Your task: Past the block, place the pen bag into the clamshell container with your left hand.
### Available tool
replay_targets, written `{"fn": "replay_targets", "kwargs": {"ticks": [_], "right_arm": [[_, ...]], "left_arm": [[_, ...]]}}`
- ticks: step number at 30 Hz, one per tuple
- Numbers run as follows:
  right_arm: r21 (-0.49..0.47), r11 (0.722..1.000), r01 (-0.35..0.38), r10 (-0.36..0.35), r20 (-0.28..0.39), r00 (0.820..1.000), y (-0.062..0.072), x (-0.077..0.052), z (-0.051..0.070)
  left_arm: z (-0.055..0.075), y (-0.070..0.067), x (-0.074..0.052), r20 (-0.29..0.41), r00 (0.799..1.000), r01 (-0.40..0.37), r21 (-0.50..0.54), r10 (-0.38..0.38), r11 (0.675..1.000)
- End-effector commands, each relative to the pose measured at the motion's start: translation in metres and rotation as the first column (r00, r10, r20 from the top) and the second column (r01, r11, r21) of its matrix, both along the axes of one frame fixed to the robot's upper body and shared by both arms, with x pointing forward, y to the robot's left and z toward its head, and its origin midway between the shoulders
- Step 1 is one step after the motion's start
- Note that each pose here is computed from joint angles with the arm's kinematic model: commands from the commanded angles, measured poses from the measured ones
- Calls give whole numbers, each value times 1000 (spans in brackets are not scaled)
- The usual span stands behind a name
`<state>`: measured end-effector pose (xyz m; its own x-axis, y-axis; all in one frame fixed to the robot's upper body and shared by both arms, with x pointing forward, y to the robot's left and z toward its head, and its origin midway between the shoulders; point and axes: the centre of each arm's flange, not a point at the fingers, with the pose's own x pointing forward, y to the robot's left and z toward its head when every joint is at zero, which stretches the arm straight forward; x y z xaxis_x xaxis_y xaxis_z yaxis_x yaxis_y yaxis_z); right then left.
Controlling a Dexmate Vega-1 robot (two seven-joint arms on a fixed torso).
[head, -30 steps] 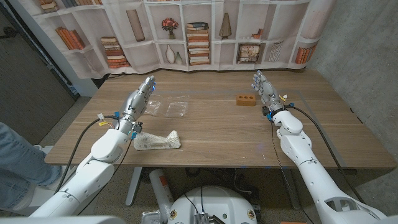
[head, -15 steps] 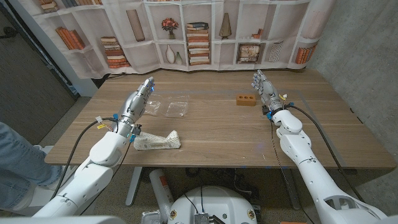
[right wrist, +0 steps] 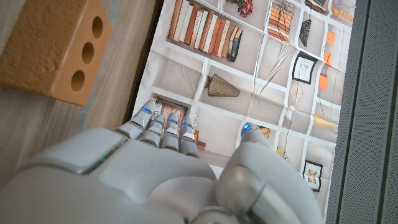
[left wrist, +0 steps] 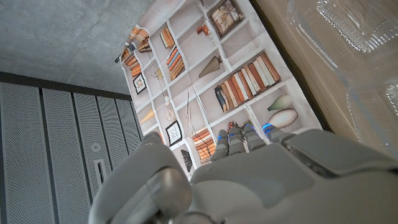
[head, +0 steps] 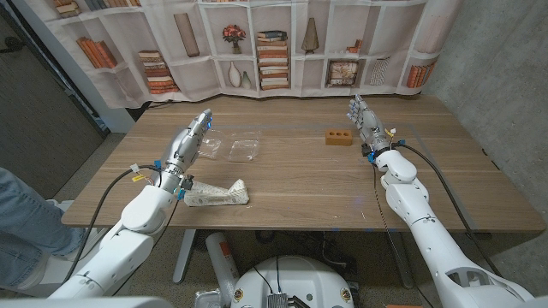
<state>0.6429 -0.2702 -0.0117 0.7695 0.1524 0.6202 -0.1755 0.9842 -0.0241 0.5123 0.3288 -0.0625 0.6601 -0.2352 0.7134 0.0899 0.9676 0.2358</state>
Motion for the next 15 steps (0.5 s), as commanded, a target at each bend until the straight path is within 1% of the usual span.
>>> {"fn": "replay_targets", "kwargs": {"ticks": [1,15], "right_arm": [[4,1000,8,-8,9,1000,0,-1,4],[2,1000,10,-10,12,1000,3,-2,3]], "left_arm": [[-8,1,-9,20,1000,-9,8,9,1000],[-21,1,-13,20,1000,-11,8,11,1000]]}}
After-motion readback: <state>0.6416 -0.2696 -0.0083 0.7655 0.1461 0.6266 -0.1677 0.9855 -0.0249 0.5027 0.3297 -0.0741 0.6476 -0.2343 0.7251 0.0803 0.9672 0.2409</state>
